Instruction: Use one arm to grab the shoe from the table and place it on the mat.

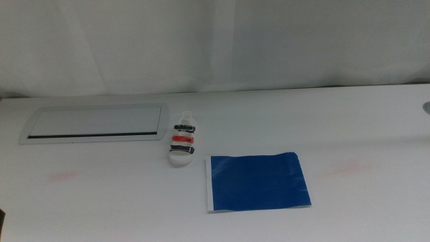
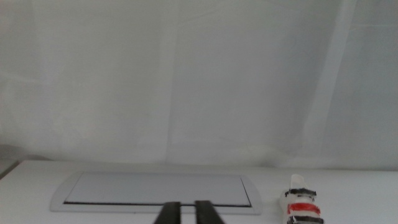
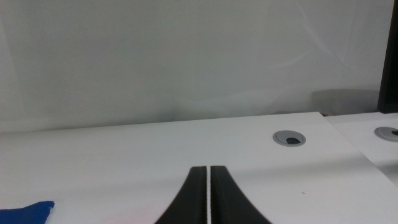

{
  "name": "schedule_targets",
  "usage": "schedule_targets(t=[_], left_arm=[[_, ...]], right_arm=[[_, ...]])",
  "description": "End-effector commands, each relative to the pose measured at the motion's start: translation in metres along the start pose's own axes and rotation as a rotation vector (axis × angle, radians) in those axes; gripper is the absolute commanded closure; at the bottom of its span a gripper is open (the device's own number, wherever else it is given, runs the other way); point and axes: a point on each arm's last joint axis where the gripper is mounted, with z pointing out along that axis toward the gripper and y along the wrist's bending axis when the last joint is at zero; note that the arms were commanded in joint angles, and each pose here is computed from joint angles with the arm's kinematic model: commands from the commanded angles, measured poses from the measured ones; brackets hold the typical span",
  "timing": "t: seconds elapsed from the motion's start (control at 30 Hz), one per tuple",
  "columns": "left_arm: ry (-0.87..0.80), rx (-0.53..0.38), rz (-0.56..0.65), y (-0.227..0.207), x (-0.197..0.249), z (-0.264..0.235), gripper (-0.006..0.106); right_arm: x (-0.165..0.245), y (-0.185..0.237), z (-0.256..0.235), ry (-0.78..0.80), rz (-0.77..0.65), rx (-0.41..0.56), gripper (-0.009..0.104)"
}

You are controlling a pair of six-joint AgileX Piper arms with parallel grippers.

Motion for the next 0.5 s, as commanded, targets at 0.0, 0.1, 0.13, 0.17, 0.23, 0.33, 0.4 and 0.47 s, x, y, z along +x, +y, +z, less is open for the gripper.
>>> schedule_targets(t=[0.0, 0.1, 0.13, 0.17, 0.23, 0.33, 0.4, 0.47], left_arm=[[-0.005, 0.004, -0.006, 0.0006, 0.01, 0.0005, 0.093], [-0.036, 0.016, -0.081, -0.0004, 0.0071, 0.0004, 0.057], [-0.036, 0.016, -0.092, -0.0004, 0.0071, 0.0004, 0.044], [-0.037, 0.017, -0.1, -0.0004, 0.007, 0.0004, 0.029], [-0.037, 0.017, -0.111, -0.0004, 0.007, 0.0004, 0.007], [-0.049, 0.021, -0.117, -0.0007, 0.0059, 0.0004, 0.007], [-0.071, 0.03, -0.125, -0.0013, 0.0038, 0.0002, 0.007], [-0.101, 0.041, -0.125, -0.0022, 0.0006, -0.0001, 0.007]], right_arm=[[0.0113, -0.0004, 0.0002, 0.017, -0.007, 0.005, 0.097], [0.0113, -0.0004, 0.0002, 0.017, -0.007, 0.005, 0.097], [0.0113, -0.0004, 0.0002, 0.017, -0.007, 0.005, 0.097], [0.0113, -0.0004, 0.0002, 0.017, -0.007, 0.005, 0.097], [0.0113, -0.0004, 0.0002, 0.017, -0.007, 0.005, 0.097], [0.0113, -0.0004, 0.0002, 0.017, -0.007, 0.005, 0.097], [0.0113, -0.0004, 0.0002, 0.017, -0.007, 0.005, 0.097], [0.0115, -0.0004, 0.0002, 0.019, -0.007, 0.005, 0.097]])
